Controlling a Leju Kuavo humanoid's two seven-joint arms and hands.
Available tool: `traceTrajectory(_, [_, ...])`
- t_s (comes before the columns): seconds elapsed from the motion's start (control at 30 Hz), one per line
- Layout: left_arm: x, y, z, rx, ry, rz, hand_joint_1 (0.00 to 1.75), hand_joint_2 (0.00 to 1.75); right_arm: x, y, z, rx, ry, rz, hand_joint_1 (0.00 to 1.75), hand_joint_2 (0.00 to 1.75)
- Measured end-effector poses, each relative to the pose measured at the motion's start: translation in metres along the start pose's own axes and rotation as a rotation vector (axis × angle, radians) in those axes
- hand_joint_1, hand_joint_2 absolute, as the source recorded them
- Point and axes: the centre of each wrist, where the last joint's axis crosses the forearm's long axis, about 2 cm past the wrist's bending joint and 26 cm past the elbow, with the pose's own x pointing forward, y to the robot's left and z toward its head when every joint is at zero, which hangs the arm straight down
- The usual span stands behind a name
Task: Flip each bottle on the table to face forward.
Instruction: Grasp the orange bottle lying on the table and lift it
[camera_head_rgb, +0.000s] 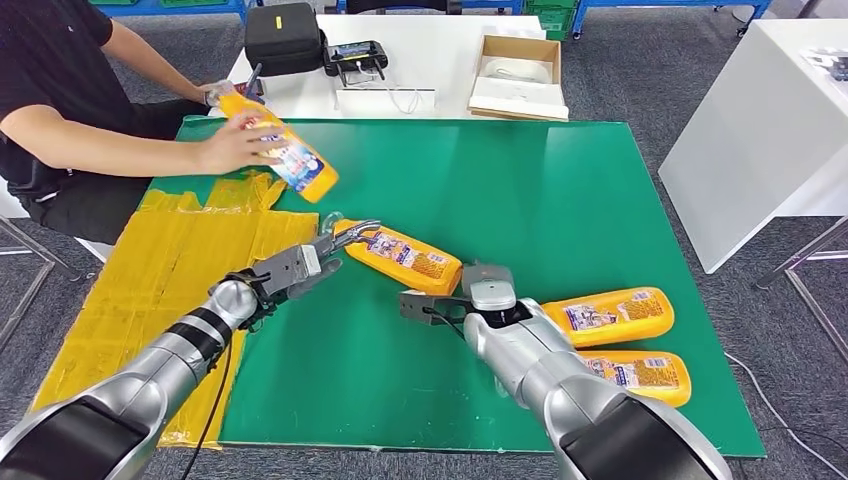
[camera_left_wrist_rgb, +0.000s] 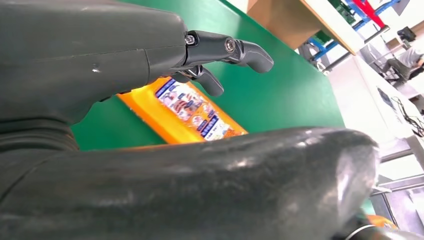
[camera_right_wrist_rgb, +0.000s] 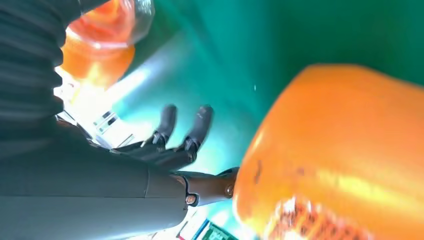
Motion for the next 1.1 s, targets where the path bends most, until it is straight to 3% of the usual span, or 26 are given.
traceTrajectory(0.2, [-0.004, -0.002, 0.007, 0.008, 0.014, 0.001, 0.0, 0.0, -0.001, -0.007, 0.0, 0.015, -0.034, -0.023, 0.0, 1.75])
traceTrajectory(0.33, [-0.007, 0.0, 0.015, 0.023, 0.026, 0.0, 0.0, 0.0, 0.001, -0.023, 0.003, 0.187, -0.217, -0.021, 0.0, 0.0])
traceTrajectory(0.47, [-0.012, 0.002, 0.029, 0.051, 0.041, -0.005, 0.0, 0.0, 0.009, -0.05, 0.011, 0.301, -0.364, 0.053, 0.0, 0.0])
traceTrajectory(0.63, [-0.017, 0.002, 0.048, 0.071, 0.059, -0.007, 0.0, 0.0, 0.014, -0.084, 0.021, 0.21, -0.395, 0.07, 0.0, 0.0])
traceTrajectory(0.8, [-0.017, 0.003, 0.052, 0.067, 0.062, -0.019, 0.0, 0.0, 0.014, -0.095, 0.022, 0.09, -0.424, -0.022, 0.0, 0.0])
traceTrajectory(0.93, [-0.017, 0.004, 0.052, 0.07, 0.061, -0.023, 0.0, 0.0, 0.013, -0.096, 0.021, 0.001, -0.406, -0.059, 0.0, 1.75])
traceTrajectory(1.1, [-0.016, 0.004, 0.052, 0.071, 0.058, -0.024, 0.0, 0.0, 0.013, -0.086, 0.019, -0.036, -0.401, -0.1, 0.0, 1.75])
